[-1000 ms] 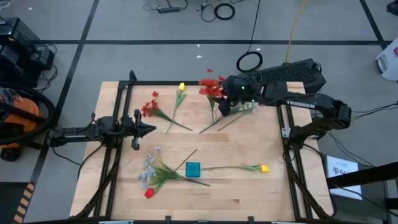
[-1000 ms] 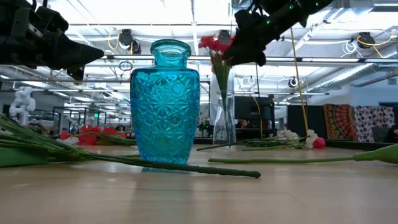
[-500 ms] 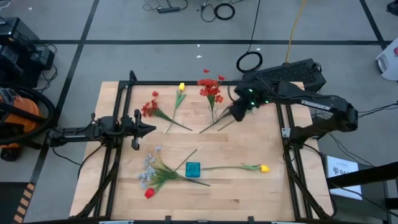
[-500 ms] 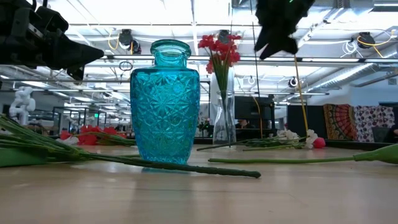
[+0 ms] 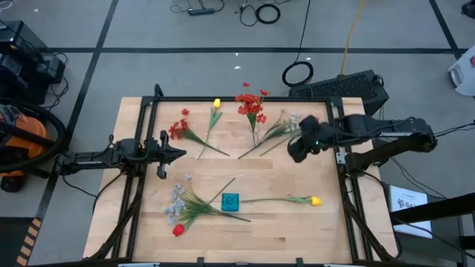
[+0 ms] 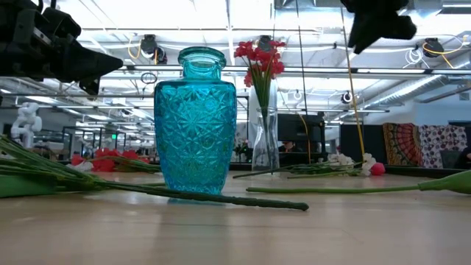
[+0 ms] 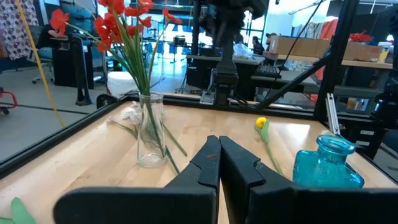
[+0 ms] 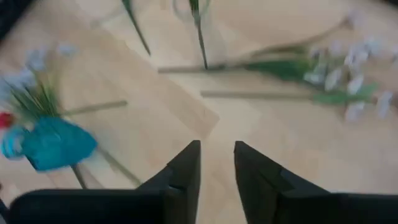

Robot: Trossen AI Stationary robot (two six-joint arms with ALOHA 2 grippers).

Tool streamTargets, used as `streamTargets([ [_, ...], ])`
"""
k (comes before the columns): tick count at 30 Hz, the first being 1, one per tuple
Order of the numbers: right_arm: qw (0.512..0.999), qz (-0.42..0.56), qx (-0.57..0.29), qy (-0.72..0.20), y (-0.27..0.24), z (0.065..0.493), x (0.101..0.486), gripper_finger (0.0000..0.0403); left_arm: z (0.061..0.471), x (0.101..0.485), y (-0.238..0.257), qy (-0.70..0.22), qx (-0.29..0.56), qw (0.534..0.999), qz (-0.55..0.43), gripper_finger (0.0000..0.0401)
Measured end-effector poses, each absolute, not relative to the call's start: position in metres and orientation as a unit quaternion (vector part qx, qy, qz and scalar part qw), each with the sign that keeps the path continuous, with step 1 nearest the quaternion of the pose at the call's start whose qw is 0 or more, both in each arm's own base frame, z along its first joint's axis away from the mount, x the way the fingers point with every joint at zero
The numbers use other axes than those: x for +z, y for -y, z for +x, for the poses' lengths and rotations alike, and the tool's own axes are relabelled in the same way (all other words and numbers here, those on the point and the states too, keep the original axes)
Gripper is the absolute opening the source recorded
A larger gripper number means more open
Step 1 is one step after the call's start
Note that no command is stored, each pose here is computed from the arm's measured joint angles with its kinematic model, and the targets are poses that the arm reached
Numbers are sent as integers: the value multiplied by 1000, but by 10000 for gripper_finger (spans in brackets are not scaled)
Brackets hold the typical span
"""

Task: Sort flowers into vase by color
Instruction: Put the top yellow tulip into the blue flower vase

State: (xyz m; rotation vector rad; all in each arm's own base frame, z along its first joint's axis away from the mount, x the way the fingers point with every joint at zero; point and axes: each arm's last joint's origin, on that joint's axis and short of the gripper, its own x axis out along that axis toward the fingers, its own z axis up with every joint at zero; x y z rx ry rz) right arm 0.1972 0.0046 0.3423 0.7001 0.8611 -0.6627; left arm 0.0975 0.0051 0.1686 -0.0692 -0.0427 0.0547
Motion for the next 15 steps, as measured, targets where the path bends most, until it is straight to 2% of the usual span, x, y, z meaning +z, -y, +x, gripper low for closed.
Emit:
streamTargets([
  [4,790,318,-299,-431,-22,202,334,39,97,169,-5,24,30,999,-37,9],
  [7,792,312,-284,-442,-35,204,329,9,97,169,-4,24,13,997,-76,9],
  [11,796,321,-263,-441,-52,205,308,4,98,169,-4,24,12,993,-119,9],
  [15,799,339,-242,-434,-65,205,271,1,97,170,-5,26,22,981,-191,8],
])
